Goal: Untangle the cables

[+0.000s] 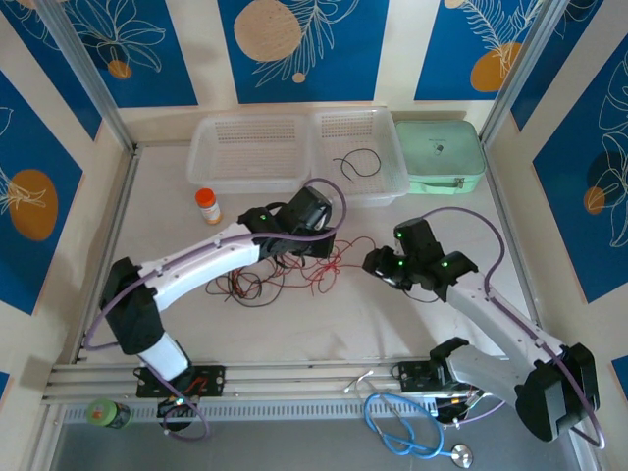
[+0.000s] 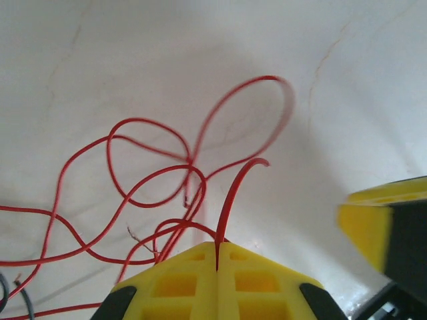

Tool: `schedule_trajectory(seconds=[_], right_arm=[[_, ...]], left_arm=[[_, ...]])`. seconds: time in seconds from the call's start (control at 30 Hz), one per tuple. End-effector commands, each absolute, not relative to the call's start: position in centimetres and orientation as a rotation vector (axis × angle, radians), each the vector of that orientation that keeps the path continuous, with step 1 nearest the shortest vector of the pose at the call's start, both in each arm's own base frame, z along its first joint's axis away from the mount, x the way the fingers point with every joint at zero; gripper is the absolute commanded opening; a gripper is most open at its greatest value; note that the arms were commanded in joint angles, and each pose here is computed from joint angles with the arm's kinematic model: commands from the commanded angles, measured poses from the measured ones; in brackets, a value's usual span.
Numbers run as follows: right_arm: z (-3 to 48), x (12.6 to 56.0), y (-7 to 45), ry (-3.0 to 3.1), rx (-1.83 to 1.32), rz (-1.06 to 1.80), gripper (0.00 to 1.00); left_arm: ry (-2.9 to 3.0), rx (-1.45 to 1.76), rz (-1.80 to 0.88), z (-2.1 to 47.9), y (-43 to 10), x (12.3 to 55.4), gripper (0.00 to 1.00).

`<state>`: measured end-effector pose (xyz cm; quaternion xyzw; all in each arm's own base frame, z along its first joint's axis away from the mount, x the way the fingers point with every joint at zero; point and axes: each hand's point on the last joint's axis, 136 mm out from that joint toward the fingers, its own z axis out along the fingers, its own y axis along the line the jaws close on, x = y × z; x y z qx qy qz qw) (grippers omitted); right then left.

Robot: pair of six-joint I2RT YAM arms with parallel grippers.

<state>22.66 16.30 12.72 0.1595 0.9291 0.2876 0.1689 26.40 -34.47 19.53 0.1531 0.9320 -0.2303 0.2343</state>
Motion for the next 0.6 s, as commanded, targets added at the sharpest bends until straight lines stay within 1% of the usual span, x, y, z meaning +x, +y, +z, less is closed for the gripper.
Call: schedule_trajectory(seconds=[0.0, 0.2, 0.3, 0.57], right_arm=[[13.9, 23.7, 19.3, 2.567, 0.495, 0.974, 0.45], [12.4, 24.2, 22.0, 2.588, 0.553, 0.971, 0.46], [11.7, 24.9, 22.9, 2.595, 0.582, 0.987, 0.47], [9.2, 26.9, 24.5, 2.65, 0.614, 0.954, 0.47]], left_arm=[[2.55, 0.455, -0.584, 20.6, -33.2, 25.7, 0.0], [2.506, 0.457, -0.598, 22.4, -32.8, 25.6, 0.0], [2.466, 0.462, -0.62, 24.1, -32.8, 25.6, 0.0], [2.289, 0.489, -0.694, 32.3, -32.1, 25.3, 0.0]])
